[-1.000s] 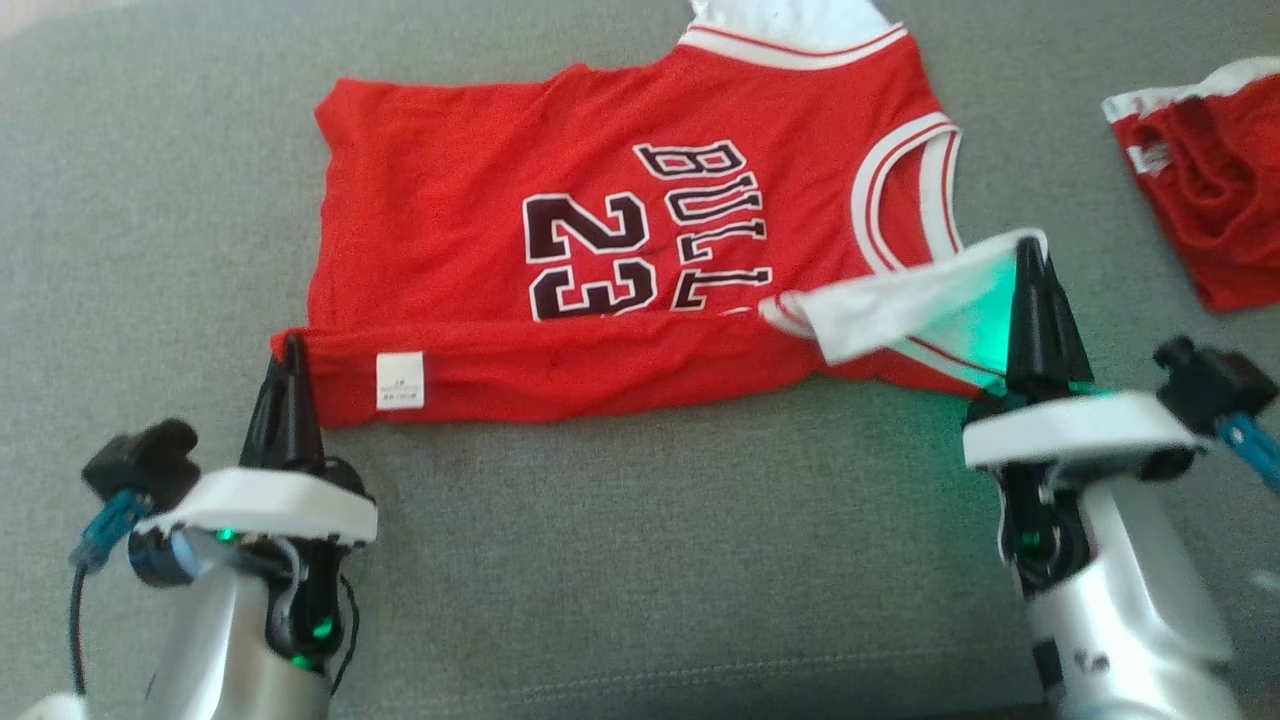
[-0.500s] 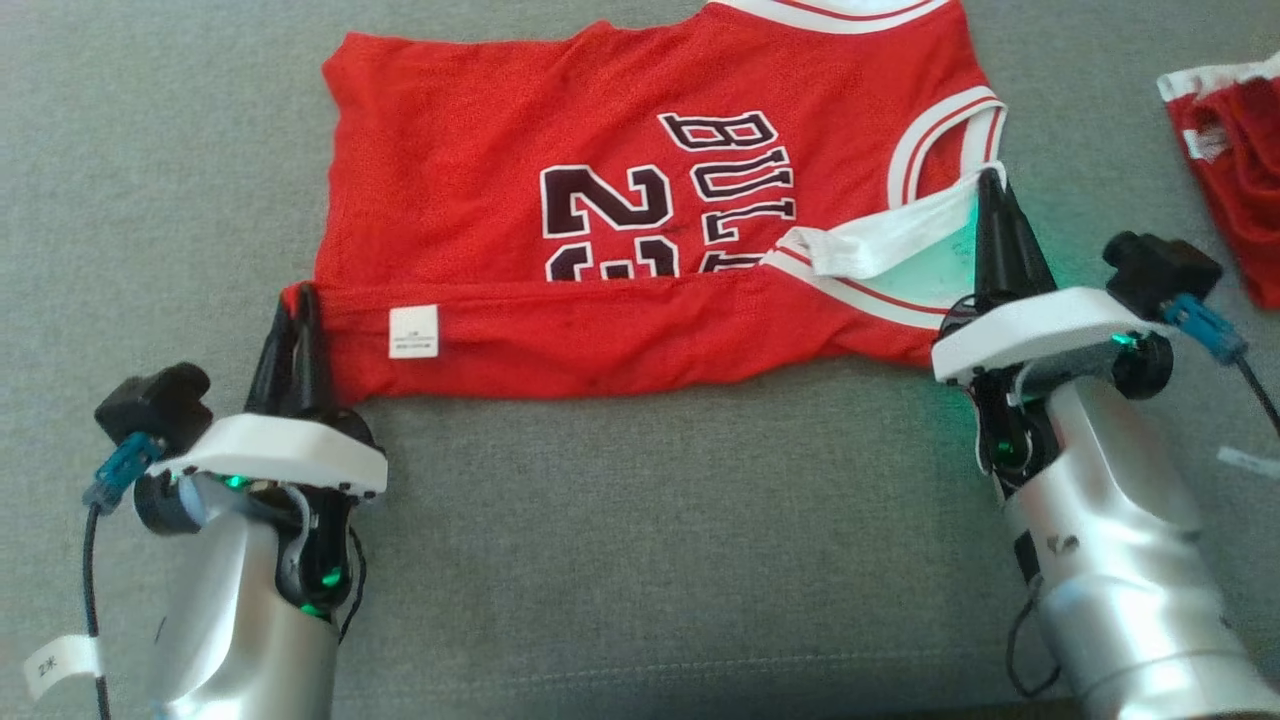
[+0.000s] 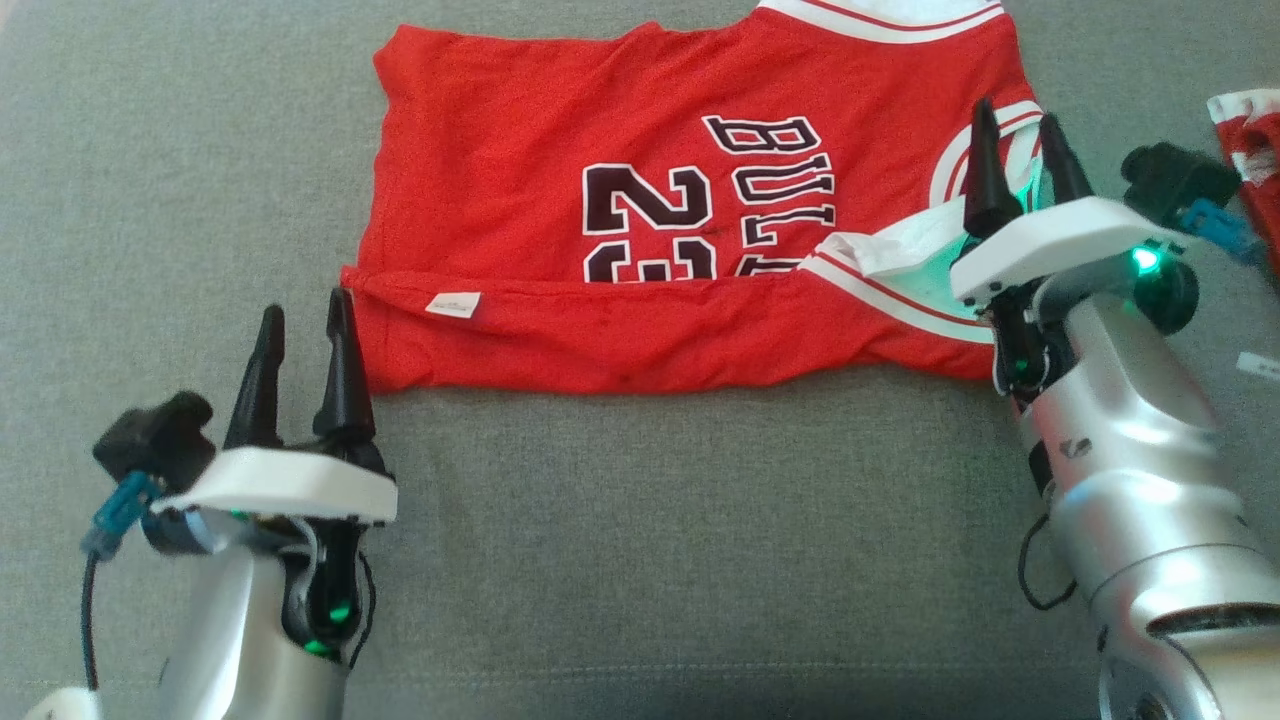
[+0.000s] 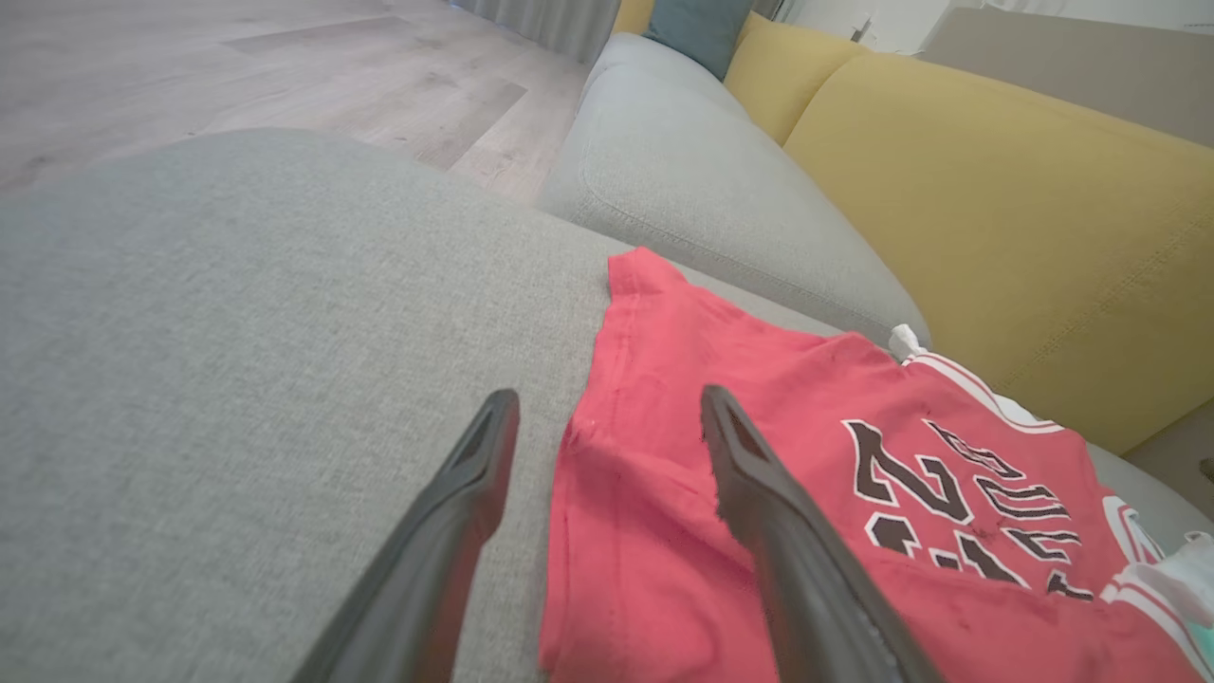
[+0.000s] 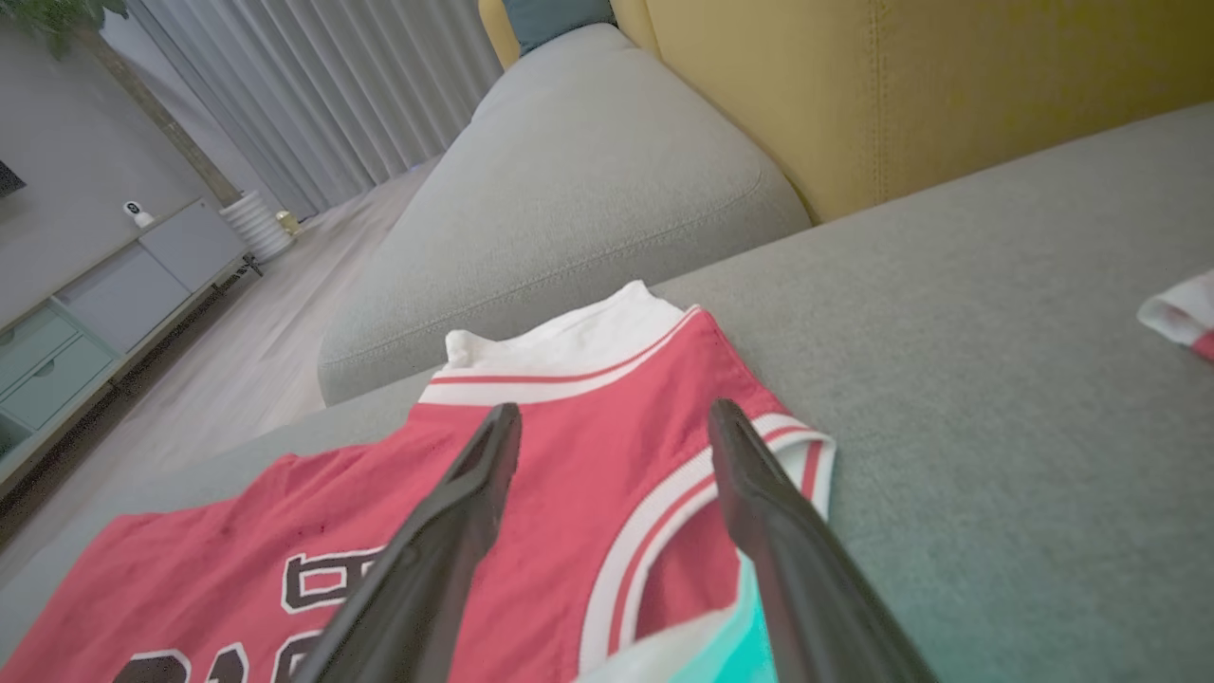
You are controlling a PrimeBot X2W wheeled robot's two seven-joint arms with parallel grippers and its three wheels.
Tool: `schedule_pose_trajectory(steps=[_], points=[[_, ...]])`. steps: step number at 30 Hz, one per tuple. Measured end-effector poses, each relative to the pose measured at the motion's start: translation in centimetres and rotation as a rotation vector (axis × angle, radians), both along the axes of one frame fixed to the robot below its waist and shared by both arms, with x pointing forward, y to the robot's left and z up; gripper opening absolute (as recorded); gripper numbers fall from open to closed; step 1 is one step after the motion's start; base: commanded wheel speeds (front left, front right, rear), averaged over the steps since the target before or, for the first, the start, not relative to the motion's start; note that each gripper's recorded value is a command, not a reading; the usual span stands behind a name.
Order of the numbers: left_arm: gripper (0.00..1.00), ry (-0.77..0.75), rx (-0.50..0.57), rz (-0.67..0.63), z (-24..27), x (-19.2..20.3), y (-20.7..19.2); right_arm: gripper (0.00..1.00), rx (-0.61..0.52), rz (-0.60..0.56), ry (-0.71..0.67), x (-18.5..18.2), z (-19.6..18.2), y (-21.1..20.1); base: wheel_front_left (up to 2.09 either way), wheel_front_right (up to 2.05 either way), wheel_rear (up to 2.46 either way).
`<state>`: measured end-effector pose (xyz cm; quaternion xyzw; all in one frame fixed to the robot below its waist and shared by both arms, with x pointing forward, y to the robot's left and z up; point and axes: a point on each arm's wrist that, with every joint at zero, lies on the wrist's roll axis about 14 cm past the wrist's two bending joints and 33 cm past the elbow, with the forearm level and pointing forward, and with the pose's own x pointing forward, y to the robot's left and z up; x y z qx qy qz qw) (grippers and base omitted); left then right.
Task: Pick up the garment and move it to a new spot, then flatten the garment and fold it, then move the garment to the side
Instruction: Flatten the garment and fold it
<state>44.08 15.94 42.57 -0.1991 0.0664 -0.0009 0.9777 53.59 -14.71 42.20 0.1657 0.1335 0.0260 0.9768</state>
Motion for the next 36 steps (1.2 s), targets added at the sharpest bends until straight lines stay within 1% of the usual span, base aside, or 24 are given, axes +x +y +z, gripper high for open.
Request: schedule_pose_trajectory(steps=[5, 9, 11, 15, 24, 25, 26, 28, 29, 30, 31, 33, 36], points=[[1.0, 0.05, 0.005, 0.001, -1.2, -1.5, -0.1, 1.0, -0.019, -0.007, -0.078, 1.0, 2.5, -0.5, 0.0, 0.0, 0.0], [1.0, 0.151, 0.001, -0.033, -3.2, -3.0, -0.8, 1.0, -0.024, 0.0, -0.183, 1.6, 5.7, -0.5, 0.0, 0.0, 0.0], [1.0, 0.207, -0.004, -0.047, -4.2, -3.7, -1.0, 1.0, -0.027, 0.006, -0.221, 1.4, 6.7, -0.5, 0.0, 0.0, 0.0], [1.0, 0.282, -0.001, -0.076, -5.4, -4.0, -1.5, 1.0, -0.037, 0.007, -0.247, -0.1, 6.7, -1.0, 0.0, 0.0, 0.0], [1.0, 0.348, -0.038, -0.083, -6.1, -2.9, -1.8, 1.0, -0.054, -0.005, -0.262, -4.2, 6.0, -2.2, 0.0, 0.0, 0.0], [0.9, 0.364, -0.041, -0.08, -6.2, -2.9, -1.7, 1.0, -0.058, -0.008, -0.262, -4.7, 5.9, -2.4, 0.0, 0.0, 0.0], [0.55, 0.378, -0.038, -0.082, -6.4, -2.9, -1.7, 1.0, -0.064, -0.01, -0.261, -5.1, 5.8, -2.5, 0.0, 0.0, 0.0], [0.38, 0.4, -0.032, -0.088, -6.6, -3.0, -1.7, 1.0, -0.075, -0.013, -0.25, -6.0, 5.3, -2.7, 0.0, 0.0, 0.0], [0.28, 0.413, -0.032, -0.092, -6.7, -3.1, -1.7, 1.0, -0.084, -0.012, -0.238, -6.6, 4.8, -2.8, 0.0, 0.0, 0.0], [0.16, 0.426, -0.031, -0.099, -6.9, -3.2, -1.7, 1.0, -0.093, -0.012, -0.227, -7.0, 4.4, -2.8, 0.0, 0.0, 0.0], [0.0, 0.436, -0.028, -0.105, -7.0, -3.3, -1.8, 1.0, -0.101, -0.011, -0.213, -7.5, 4.0, -2.9, 0.0, 0.0, 0.0], [0.0, 0.442, -0.028, -0.116, -7.0, -3.5, -2.0, 1.0, -0.114, -0.014, -0.178, -8.5, 2.9, -3.2, 0.0, 0.0, 0.0], [0.0, 0.435, -0.028, -0.122, -6.7, -3.5, -2.2, 1.0, -0.144, -0.018, -0.077, -9.7, 0.6, -3.9, 0.0, 0.0, 0.0]])
